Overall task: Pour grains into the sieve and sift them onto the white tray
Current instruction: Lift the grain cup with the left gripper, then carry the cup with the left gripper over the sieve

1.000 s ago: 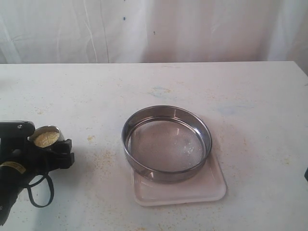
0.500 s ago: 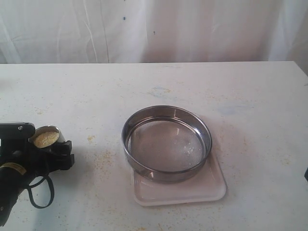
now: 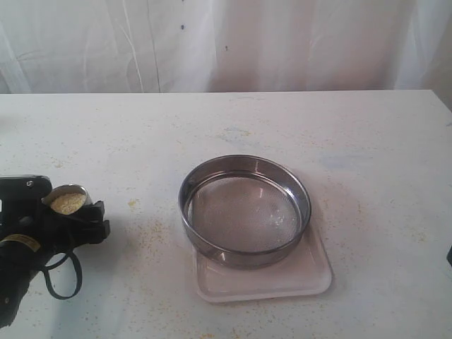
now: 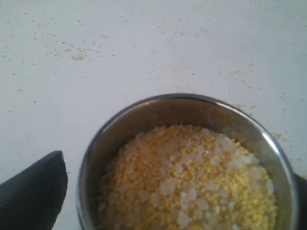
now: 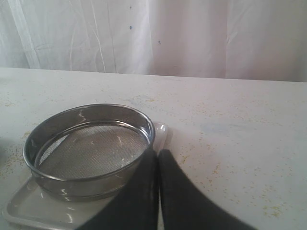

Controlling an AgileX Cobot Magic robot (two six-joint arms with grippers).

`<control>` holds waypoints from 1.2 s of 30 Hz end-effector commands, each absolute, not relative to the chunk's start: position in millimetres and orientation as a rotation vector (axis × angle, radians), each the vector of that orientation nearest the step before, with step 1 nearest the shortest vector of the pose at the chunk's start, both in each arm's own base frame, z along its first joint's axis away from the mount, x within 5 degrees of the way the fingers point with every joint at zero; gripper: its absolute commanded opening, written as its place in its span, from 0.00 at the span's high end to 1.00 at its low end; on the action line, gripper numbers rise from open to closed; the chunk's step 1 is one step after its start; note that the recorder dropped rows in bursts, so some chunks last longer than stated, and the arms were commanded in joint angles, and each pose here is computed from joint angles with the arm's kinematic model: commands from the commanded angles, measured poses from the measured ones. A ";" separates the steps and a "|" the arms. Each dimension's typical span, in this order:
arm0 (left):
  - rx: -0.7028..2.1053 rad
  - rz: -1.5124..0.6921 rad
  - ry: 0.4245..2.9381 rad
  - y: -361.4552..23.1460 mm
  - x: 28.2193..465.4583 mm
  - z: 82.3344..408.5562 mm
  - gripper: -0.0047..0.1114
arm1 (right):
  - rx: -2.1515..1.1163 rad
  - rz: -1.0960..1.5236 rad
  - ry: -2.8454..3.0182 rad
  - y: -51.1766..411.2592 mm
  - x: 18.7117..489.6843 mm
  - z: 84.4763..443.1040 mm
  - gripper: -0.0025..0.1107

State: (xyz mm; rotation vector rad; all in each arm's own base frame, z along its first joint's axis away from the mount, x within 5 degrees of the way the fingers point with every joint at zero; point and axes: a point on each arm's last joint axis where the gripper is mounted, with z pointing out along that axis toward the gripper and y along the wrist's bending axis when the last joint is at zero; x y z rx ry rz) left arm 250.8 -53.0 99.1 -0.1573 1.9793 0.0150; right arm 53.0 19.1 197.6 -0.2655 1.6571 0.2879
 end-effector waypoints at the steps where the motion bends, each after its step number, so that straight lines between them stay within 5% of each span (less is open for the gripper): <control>1: -0.181 0.016 1.977 -52.4 250.4 98.8 0.32 | -0.261 0.283 1.648 18.7 52.9 197.1 0.98; 9: -0.155 0.002 1.978 -54.4 250.7 99.0 0.96 | -0.261 0.283 1.648 18.7 52.9 197.1 0.98; 36: 0.173 -0.178 2.006 -90.9 267.5 103.2 0.96 | -0.283 0.262 1.643 18.7 52.9 197.1 0.98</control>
